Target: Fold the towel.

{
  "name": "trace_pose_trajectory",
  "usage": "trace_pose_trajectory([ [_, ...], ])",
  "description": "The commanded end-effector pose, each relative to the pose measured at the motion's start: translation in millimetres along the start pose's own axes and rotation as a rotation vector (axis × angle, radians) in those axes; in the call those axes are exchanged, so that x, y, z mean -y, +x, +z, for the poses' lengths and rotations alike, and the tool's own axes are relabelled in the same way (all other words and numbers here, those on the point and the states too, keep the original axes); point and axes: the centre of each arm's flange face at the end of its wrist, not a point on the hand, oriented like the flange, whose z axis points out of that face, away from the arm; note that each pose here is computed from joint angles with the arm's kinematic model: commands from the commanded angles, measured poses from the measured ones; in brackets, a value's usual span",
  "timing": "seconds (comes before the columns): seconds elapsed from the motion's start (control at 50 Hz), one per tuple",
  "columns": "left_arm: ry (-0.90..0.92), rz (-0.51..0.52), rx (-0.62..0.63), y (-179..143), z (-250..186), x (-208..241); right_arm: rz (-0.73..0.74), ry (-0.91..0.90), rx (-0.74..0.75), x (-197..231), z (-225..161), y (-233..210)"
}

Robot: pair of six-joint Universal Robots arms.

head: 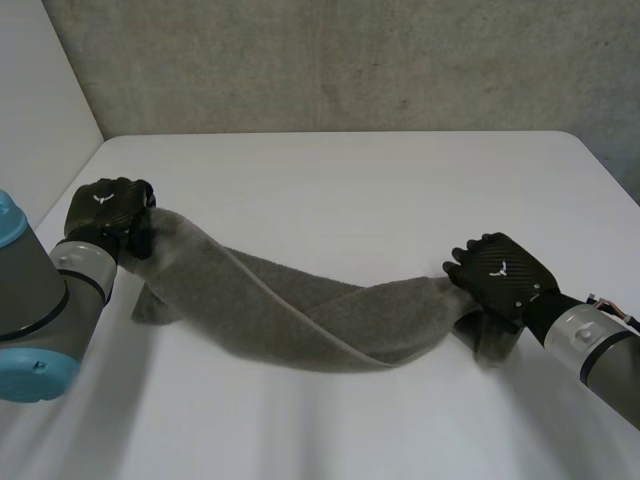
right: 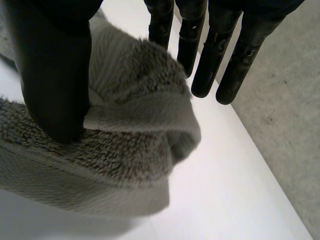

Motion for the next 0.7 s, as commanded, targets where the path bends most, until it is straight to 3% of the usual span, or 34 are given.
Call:
trace_pose_trajectory([
  [0.02, 0.001, -0.001, 0.001, -0.3, 0.2, 0.0, -0.031, 0.047, 0.003, 11.3, 5.4, -2.0],
  [0.56, 0.003, -0.001, 0.0, -0.1, 1.0, -0.3, -0.049, 0.023, -0.04, 1.6, 28.6, 2.1],
  [0.7, 0.026, 0.001, 0.002, 0.4, -1.2, 8.0, -0.052, 0.055, -0.121, 29.5, 19.6, 26.9],
])
